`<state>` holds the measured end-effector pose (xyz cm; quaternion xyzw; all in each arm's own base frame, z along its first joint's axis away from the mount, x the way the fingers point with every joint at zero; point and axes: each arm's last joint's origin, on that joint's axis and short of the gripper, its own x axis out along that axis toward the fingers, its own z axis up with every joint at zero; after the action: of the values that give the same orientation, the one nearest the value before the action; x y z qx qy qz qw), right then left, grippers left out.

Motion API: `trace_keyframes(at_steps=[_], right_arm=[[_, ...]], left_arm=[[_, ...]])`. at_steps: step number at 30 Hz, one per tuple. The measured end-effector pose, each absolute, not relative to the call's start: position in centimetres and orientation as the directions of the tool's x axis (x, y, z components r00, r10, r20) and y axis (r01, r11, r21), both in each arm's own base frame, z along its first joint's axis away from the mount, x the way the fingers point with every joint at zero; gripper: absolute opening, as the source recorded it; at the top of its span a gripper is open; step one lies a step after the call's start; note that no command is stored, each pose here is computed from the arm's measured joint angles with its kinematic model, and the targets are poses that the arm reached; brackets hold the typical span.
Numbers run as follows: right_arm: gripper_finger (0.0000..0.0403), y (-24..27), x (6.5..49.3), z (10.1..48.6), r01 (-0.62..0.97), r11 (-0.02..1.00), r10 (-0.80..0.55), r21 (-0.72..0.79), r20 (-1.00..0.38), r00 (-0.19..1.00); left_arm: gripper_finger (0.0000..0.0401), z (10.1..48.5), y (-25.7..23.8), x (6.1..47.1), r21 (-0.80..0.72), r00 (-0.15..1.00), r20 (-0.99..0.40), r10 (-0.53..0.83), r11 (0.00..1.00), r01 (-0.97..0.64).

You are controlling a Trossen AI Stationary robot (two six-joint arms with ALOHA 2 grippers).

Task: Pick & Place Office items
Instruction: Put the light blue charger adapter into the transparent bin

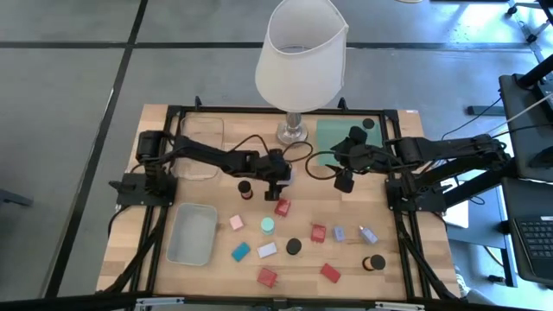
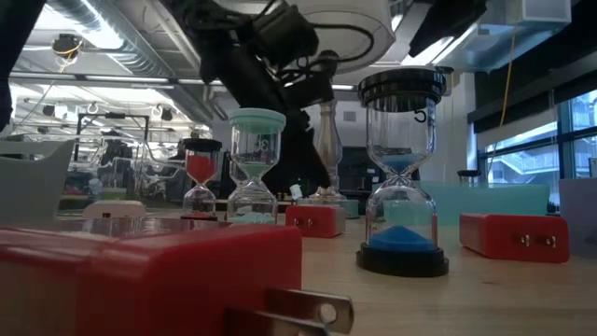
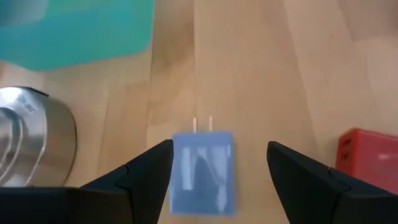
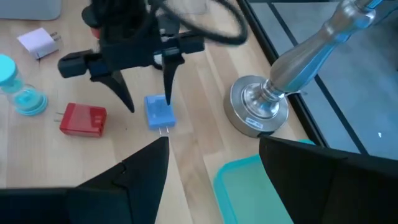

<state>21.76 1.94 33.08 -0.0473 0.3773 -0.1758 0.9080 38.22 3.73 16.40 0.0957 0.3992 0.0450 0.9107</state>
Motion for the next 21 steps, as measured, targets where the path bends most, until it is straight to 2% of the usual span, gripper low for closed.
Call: trace_keyframes(at_steps=[8,13,21], right_arm=[[0.0253,1.9,21.7,33.0,0.282,0.934,-0.355,-0.221,-0.671,0.65],[0.0253,1.9,21.7,33.0,0.282,0.934,-0.356,-0.221,-0.672,0.65],[0.0253,1.9,21.8,33.0,0.285,0.933,-0.355,-0.219,-0.672,0.649]], left_arm=[[0.0256,16.3,6.4,37.9,0.017,0.693,-0.721,0.031,0.999,-0.027],[0.0256,16.2,7.0,37.9,0.011,0.696,-0.717,0.034,0.999,-0.038],[0.0256,13.7,6.9,38.6,0.014,0.681,-0.732,0.011,1.0,-0.001]])
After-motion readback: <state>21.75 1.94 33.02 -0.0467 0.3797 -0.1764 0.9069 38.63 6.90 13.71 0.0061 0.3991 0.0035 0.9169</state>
